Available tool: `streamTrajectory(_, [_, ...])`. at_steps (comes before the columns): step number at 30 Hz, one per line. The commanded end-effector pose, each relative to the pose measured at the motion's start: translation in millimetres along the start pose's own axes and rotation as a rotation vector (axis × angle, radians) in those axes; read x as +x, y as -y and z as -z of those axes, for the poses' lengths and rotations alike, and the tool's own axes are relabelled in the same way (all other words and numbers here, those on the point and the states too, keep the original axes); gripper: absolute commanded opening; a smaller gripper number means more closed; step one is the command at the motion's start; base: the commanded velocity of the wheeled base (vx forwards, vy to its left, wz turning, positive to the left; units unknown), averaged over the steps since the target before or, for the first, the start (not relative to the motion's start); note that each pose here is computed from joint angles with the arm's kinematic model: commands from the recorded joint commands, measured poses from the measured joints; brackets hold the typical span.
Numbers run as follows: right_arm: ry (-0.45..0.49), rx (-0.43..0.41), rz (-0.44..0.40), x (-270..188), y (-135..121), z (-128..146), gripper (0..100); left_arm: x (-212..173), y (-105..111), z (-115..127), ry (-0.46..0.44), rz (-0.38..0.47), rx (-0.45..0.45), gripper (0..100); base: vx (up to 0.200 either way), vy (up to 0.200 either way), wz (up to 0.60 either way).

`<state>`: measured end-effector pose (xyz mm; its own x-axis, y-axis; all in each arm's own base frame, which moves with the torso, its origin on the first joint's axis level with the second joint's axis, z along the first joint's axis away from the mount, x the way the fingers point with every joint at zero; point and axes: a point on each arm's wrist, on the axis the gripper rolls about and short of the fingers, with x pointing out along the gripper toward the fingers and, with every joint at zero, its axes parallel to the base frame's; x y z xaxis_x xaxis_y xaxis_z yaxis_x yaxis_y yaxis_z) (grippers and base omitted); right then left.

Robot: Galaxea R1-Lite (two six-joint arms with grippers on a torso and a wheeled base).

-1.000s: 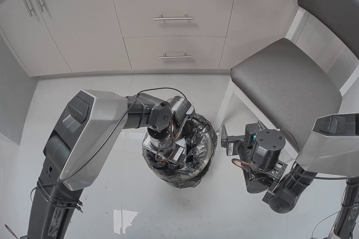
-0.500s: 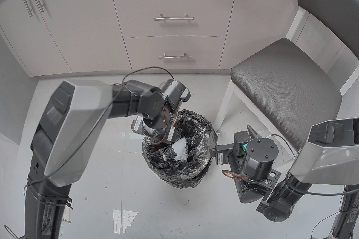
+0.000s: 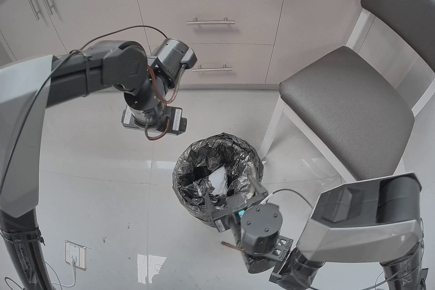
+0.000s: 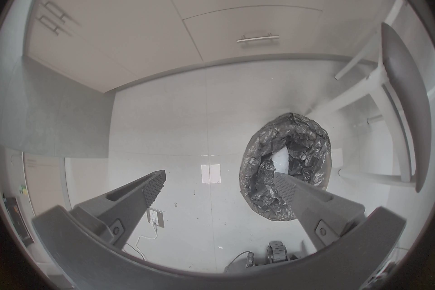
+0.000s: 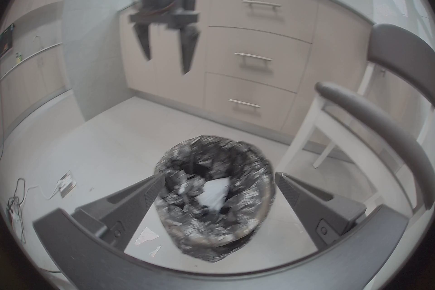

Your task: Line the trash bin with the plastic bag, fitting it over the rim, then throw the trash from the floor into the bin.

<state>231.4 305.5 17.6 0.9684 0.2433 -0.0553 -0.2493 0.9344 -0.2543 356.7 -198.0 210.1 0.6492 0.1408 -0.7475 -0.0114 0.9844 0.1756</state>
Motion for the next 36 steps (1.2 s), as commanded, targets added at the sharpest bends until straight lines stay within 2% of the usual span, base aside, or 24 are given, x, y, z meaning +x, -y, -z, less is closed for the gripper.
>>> streamTrajectory(1, [-0.038,-0.058,-0.079,-3,-40,44,100,-8,-25,-7,0.002,-0.029,-0.079,100,0.000,0.000,0.00])
streamTrajectory(7, [-0.037,-0.046,-0.036,24,-46,67,100,-7,-30,-5,-0.023,-0.042,-0.100,100,0.000,0.000,0.00])
streamTrajectory(11, [0.048,-0.024,0.051,64,-40,54,100,-8,-30,-4,-0.029,-0.045,-0.112,100,0.000,0.000,0.00])
streamTrajectory(14, [0.076,-0.021,0.068,74,-42,51,100,-6,-32,-4,-0.032,-0.047,-0.115,100,0.000,0.000,0.00])
streamTrajectory(19, [0.060,-0.064,0.080,84,-47,75,100,-6,-33,-5,-0.031,-0.051,-0.118,100,0.000,0.000,0.00])
streamTrajectory(25, [0.097,-0.036,0.157,110,-27,68,100,-3,-34,-5,-0.037,-0.059,-0.120,100,0.000,0.000,0.00])
streamTrajectory(27, [0.125,-0.028,0.204,123,-13,57,100,-3,-34,-5,-0.037,-0.059,-0.120,100,0.000,0.000,0.00])
streamTrajectory(33, [0.162,-0.006,0.259,134,9,34,100,-5,-35,-5,-0.033,-0.061,-0.122,100,0.000,0.000,0.00])
streamTrajectory(36, [0.157,-0.008,0.278,138,17,36,100,-5,-35,-4,-0.039,-0.066,-0.118,100,0.000,0.000,0.00])
